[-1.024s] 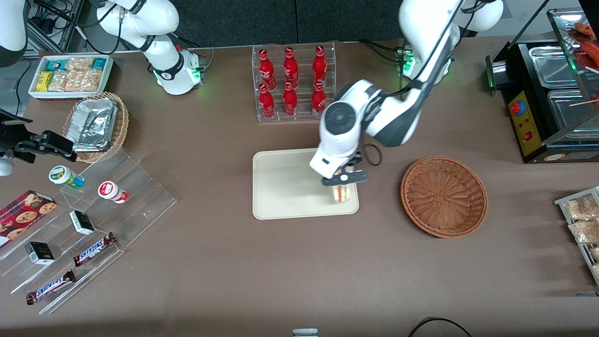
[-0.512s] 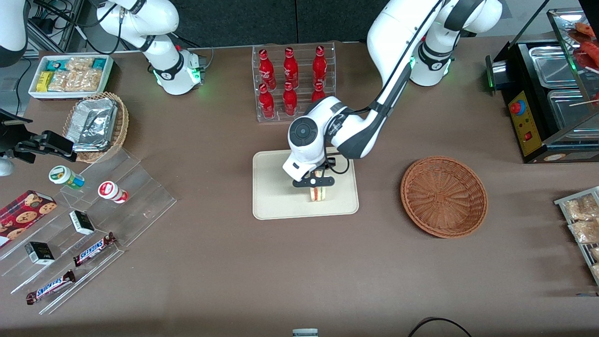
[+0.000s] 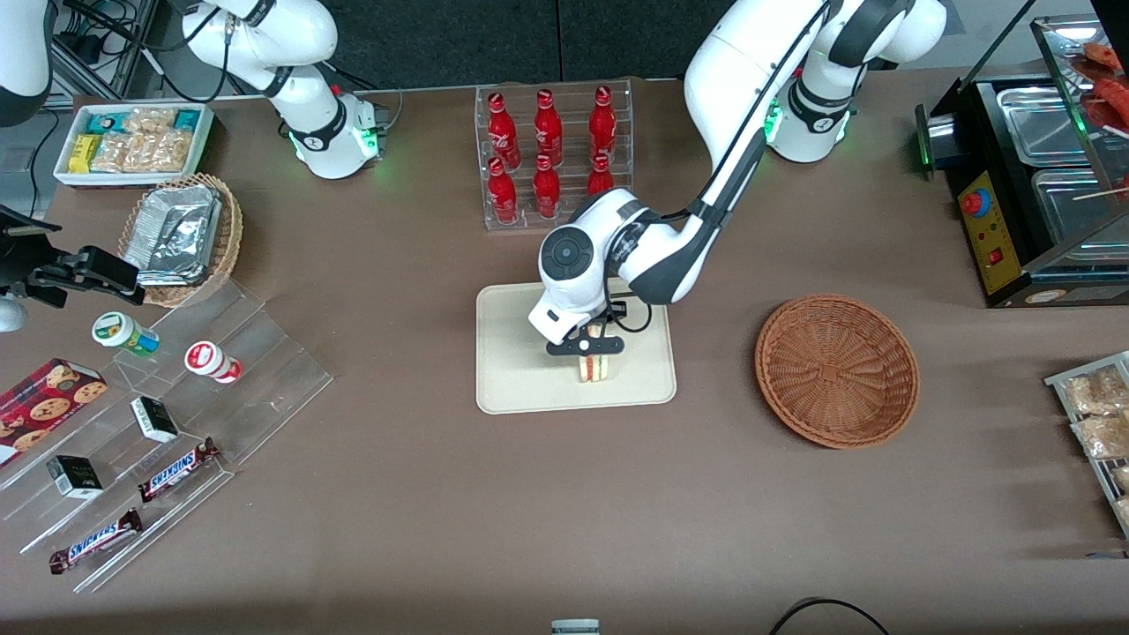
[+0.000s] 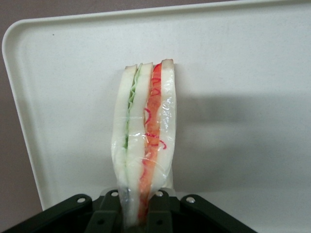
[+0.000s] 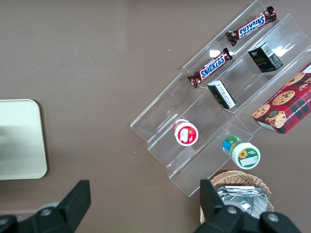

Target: Place sandwich from basket to tray

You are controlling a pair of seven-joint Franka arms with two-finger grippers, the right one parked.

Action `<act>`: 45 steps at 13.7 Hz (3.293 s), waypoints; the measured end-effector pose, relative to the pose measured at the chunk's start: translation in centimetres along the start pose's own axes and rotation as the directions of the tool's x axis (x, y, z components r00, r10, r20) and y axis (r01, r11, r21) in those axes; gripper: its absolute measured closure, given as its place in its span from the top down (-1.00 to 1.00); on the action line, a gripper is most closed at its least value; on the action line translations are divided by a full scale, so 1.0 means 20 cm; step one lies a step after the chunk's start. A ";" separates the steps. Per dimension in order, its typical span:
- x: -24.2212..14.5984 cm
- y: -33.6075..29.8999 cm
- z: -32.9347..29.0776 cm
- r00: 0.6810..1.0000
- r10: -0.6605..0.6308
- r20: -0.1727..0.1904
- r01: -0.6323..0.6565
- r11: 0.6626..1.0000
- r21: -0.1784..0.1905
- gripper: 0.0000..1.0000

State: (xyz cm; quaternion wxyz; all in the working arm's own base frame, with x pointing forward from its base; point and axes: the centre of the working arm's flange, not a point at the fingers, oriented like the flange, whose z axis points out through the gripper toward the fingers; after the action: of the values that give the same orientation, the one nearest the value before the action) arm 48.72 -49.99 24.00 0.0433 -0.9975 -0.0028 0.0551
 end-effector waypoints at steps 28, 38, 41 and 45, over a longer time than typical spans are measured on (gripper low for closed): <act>0.38 -0.57 -0.48 1.000 -0.005 -0.028 0.005 1.000 0.007 1.00; 0.60 -1.64 -0.79 1.000 0.016 -0.023 -0.018 0.996 -0.088 1.00; 0.53 -1.90 -0.91 0.999 0.046 0.021 -0.044 0.995 -0.089 1.00; 0.38 -2.17 -1.11 0.993 0.085 0.080 -0.078 0.993 -0.093 1.00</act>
State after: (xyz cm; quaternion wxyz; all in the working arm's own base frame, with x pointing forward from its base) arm 58.68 -8.61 49.00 -0.0038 -0.9946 0.0336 0.0984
